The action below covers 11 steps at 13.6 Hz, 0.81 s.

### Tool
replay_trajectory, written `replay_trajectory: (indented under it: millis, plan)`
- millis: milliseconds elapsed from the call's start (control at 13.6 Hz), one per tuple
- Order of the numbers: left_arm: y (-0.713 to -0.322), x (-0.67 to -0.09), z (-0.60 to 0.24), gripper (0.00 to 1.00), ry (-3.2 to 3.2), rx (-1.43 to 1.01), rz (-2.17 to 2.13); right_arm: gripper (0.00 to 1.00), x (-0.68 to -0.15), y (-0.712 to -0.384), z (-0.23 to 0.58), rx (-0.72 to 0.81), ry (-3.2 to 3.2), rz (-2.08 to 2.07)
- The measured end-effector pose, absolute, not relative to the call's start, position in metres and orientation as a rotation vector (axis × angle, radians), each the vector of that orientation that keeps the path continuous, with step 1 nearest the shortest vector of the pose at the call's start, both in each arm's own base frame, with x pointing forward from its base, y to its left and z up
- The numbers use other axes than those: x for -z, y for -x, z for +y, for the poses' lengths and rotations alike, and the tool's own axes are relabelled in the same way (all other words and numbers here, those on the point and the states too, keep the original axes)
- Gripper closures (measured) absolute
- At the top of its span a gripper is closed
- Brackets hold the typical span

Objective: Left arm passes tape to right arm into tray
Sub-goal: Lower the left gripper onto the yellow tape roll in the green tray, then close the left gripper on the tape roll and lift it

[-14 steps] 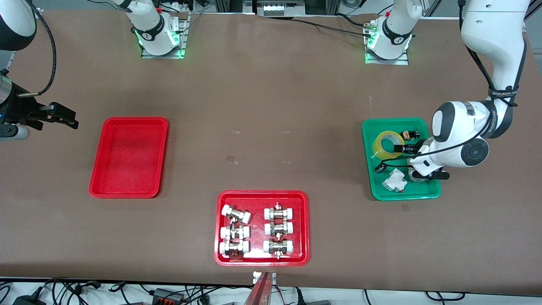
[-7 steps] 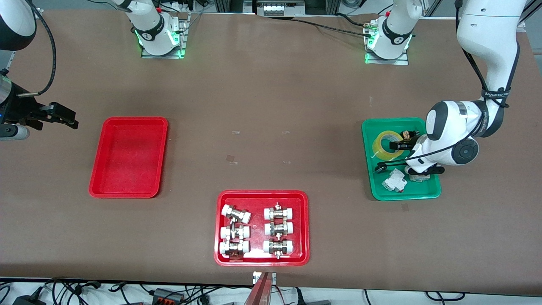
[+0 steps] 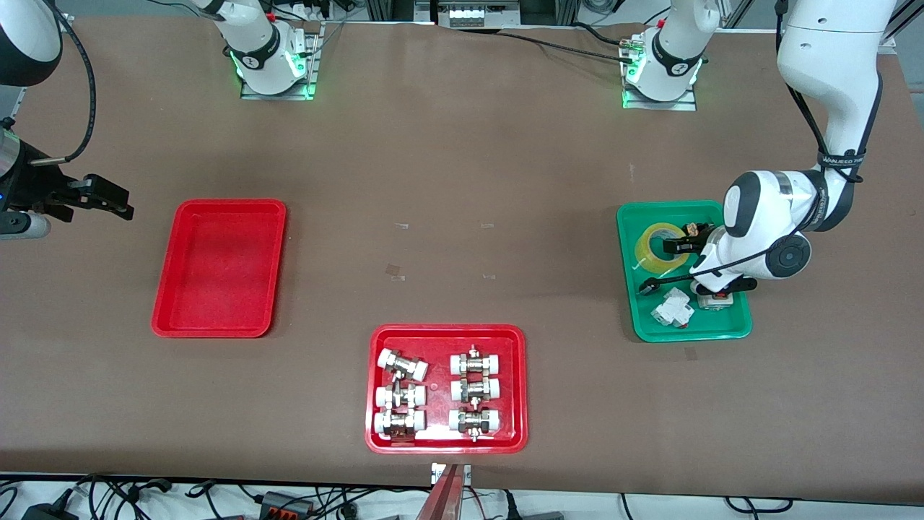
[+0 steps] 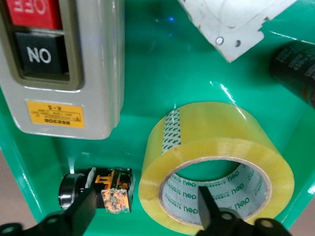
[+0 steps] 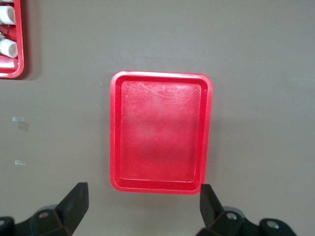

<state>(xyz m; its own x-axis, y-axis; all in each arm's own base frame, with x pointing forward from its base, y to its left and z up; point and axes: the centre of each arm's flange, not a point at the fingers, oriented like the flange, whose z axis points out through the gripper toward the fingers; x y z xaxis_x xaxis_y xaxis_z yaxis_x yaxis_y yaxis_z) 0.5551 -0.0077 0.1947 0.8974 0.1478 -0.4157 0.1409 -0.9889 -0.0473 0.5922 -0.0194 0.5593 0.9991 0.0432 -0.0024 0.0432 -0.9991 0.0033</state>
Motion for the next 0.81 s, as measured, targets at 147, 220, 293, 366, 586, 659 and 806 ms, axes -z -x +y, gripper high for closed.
replay_trajectory:
  millis: [147,220,293,366,586,659,806]
  plan:
    - [-0.554,-0.194,-0.008,0.31,3.042,-0.671,-0.24,0.0,-0.559,-0.592,-0.019,0.004,-3.138,0.068]
    - [-0.554,-0.194,-0.008,0.31,3.036,-0.673,-0.26,0.0,-0.559,-0.592,-0.019,0.004,-3.138,0.068]
    - [-0.553,-0.193,-0.01,0.33,3.03,-0.675,-0.277,0.0,-0.559,-0.592,-0.019,0.004,-3.138,0.068]
    - [-0.552,-0.192,-0.011,0.36,3.027,-0.677,-0.287,0.0,-0.559,-0.592,-0.019,0.004,-3.138,0.068]
    - [-0.551,-0.191,-0.012,0.51,3.023,-0.68,-0.295,0.0,-0.554,-0.594,-0.019,0.019,-3.138,0.069]
    - [-0.551,-0.191,-0.013,0.64,3.022,-0.68,-0.297,0.0,-0.549,-0.595,-0.018,0.032,-3.138,0.071]
    - [-0.552,-0.193,-0.013,0.78,3.026,-0.677,-0.289,0.0,-0.541,-0.597,-0.015,0.056,-3.138,0.081]
